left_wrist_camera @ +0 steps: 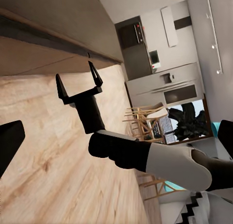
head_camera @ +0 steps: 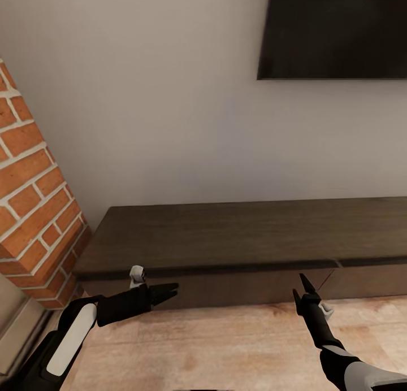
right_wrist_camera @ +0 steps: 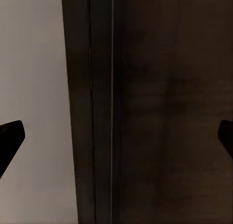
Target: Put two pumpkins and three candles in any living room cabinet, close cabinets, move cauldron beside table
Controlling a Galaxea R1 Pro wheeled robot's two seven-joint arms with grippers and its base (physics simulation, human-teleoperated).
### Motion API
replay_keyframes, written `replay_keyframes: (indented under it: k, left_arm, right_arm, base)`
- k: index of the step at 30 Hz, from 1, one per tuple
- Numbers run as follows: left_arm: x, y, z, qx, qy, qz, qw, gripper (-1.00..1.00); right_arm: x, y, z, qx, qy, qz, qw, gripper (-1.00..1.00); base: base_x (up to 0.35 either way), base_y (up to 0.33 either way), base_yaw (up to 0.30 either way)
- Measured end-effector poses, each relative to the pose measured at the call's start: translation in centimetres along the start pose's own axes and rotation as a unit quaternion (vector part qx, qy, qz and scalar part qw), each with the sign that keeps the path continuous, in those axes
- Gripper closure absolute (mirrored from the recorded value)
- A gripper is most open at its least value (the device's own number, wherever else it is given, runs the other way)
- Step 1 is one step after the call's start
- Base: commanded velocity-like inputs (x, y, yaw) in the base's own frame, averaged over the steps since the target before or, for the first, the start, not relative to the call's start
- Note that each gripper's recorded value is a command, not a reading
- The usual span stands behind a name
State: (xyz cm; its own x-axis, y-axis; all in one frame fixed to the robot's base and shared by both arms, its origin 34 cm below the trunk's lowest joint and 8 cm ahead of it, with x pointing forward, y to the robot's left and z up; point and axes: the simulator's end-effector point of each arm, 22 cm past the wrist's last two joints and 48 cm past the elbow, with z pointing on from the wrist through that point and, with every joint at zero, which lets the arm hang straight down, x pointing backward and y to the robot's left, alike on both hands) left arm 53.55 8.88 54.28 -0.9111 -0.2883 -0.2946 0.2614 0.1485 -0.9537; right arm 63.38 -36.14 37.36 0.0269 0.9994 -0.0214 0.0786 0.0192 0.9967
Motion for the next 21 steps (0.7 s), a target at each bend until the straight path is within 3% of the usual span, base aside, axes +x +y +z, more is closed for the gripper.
replay_keyframes:
  k: [21]
  left_arm:
    - [0.01,-0.01,0.01,0.000,0.000,0.000,1.0000,-1.00]
  right_arm:
    - [0.03,0.01,0.02,0.000,0.001,0.000,1.0000,-1.00]
  base:
    - [0.071,0.000,0.000]
